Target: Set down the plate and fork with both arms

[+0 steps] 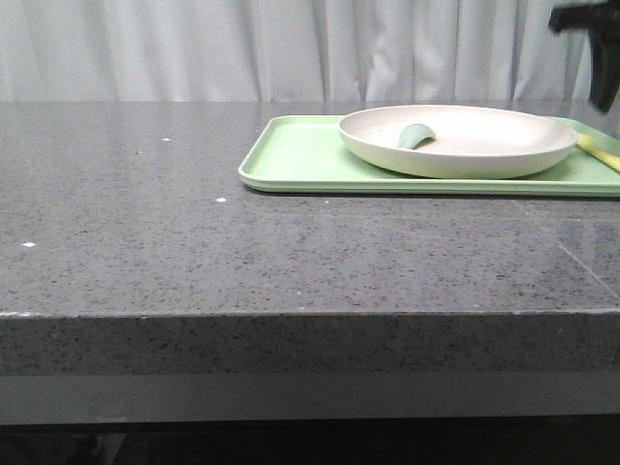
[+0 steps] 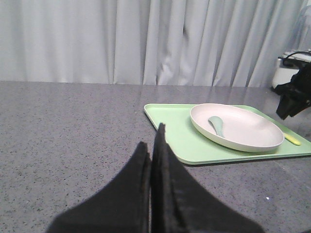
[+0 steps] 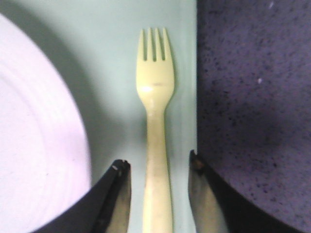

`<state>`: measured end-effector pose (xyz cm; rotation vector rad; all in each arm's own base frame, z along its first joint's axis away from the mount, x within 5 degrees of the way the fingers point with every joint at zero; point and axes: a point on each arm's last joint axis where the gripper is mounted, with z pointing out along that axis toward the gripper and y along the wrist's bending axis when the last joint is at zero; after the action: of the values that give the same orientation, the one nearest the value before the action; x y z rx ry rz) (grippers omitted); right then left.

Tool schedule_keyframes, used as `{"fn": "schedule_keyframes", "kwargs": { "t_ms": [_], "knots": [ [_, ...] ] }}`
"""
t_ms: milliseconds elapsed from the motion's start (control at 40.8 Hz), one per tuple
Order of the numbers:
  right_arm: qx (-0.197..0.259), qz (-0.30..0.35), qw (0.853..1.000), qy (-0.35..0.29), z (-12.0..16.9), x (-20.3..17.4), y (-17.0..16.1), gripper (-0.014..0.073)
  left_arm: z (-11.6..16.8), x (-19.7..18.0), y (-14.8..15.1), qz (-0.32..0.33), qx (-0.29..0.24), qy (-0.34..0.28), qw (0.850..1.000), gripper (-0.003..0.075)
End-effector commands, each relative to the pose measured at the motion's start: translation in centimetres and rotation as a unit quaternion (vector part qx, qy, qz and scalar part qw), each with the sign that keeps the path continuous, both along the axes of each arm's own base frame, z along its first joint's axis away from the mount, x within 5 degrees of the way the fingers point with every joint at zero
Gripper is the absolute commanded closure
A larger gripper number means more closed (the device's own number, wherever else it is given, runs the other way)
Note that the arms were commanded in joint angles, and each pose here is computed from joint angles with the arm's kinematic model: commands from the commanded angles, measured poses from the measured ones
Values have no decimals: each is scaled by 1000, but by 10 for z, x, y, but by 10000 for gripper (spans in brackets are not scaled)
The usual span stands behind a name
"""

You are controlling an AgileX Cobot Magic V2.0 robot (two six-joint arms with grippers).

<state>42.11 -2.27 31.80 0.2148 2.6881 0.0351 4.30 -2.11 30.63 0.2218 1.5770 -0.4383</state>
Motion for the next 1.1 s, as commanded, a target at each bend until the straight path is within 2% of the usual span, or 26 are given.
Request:
{"fn": "schedule_keyframes", "kwargs": {
  "t_ms": [0, 147, 294, 466, 637, 833, 931, 1078],
  "knots": [
    [-12, 11, 995, -99, 70, -31, 6, 452, 16, -1, 1, 5, -22, -46, 999, 738],
    [-11, 37, 988, -152, 98, -62, 27, 670, 16, -1, 1, 5, -22, -46, 999, 738],
    [-7, 59, 977, -203, 108, -95, 42, 662, 16, -1, 1, 5, -22, -46, 999, 738],
    [-12, 69, 966, -249, 100, -142, 42, 662, 16, -1, 1, 5, -22, -46, 999, 738],
    [-34, 89, 950, -296, 78, -198, 38, 662, 16, -1, 1, 5, -22, -46, 999, 738],
    [-36, 87, 937, -338, 32, -260, 34, 662, 16, -1, 1, 5, -22, -46, 999, 738],
    [-37, 84, 923, -374, 15, -289, 32, 662, 16, -1, 1, 5, -22, -46, 999, 738],
    [-38, 79, 889, -449, -4, -333, 29, 662, 16, -1, 1, 5, -22, -46, 999, 738]
  ]
}}
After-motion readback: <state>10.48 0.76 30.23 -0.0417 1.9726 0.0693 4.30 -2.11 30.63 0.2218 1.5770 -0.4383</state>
